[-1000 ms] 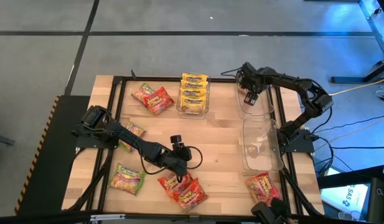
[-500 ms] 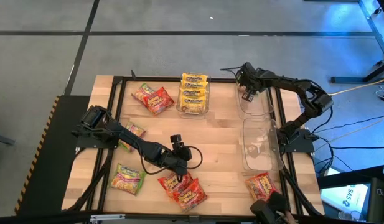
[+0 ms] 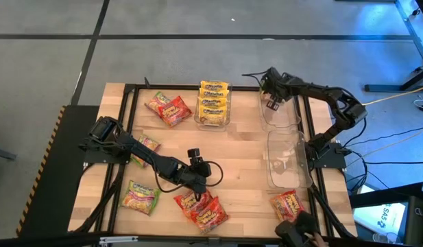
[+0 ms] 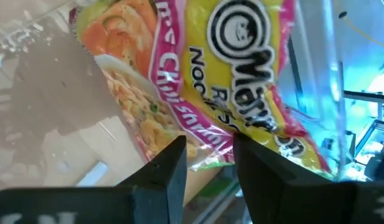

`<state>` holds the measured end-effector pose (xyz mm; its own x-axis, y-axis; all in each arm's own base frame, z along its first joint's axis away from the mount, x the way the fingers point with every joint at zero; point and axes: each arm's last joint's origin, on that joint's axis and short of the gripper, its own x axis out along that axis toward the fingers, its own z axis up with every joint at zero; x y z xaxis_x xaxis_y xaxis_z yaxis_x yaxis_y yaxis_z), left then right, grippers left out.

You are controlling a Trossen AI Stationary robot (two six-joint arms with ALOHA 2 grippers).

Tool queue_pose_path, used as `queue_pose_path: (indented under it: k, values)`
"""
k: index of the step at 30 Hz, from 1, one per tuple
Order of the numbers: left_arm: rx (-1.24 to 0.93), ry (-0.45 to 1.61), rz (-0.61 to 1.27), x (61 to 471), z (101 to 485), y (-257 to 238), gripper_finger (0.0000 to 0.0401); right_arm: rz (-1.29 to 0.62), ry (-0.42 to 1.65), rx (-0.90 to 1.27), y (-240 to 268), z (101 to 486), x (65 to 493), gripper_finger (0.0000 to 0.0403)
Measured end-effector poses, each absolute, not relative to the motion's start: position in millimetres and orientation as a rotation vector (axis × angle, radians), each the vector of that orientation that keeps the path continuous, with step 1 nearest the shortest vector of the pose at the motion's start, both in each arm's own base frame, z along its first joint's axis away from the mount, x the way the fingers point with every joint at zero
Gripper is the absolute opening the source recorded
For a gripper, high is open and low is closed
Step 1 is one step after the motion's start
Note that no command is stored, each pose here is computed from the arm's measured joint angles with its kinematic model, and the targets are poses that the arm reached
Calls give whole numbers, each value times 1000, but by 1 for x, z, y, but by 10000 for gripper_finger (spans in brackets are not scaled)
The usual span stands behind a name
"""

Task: Sort Maruchan noodles
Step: Put the green noodle pack into the top right transparent bin

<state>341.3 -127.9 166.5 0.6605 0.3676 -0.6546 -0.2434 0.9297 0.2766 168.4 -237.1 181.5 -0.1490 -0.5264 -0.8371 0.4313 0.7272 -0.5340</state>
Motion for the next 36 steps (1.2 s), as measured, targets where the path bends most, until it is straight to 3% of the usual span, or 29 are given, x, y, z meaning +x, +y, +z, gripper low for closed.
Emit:
queue_pose_path:
  k: [13, 19, 25, 30, 36]
  values:
    - [171, 776, 347, 341, 167, -128, 174, -922, 1263, -72, -201, 260, 167, 127]
    - [169, 777, 347, 341, 167, -128, 174, -921, 1202, -78, -188, 274, 164, 127]
    - [162, 763, 354, 343, 167, -126, 174, -797, 1087, -38, -157, 284, 180, 127]
    - [158, 713, 422, 347, 170, -121, 174, -588, 936, -6, -111, 288, 208, 126]
    - [137, 688, 439, 344, 183, -116, 177, -361, 760, -107, -45, 265, 238, 126]
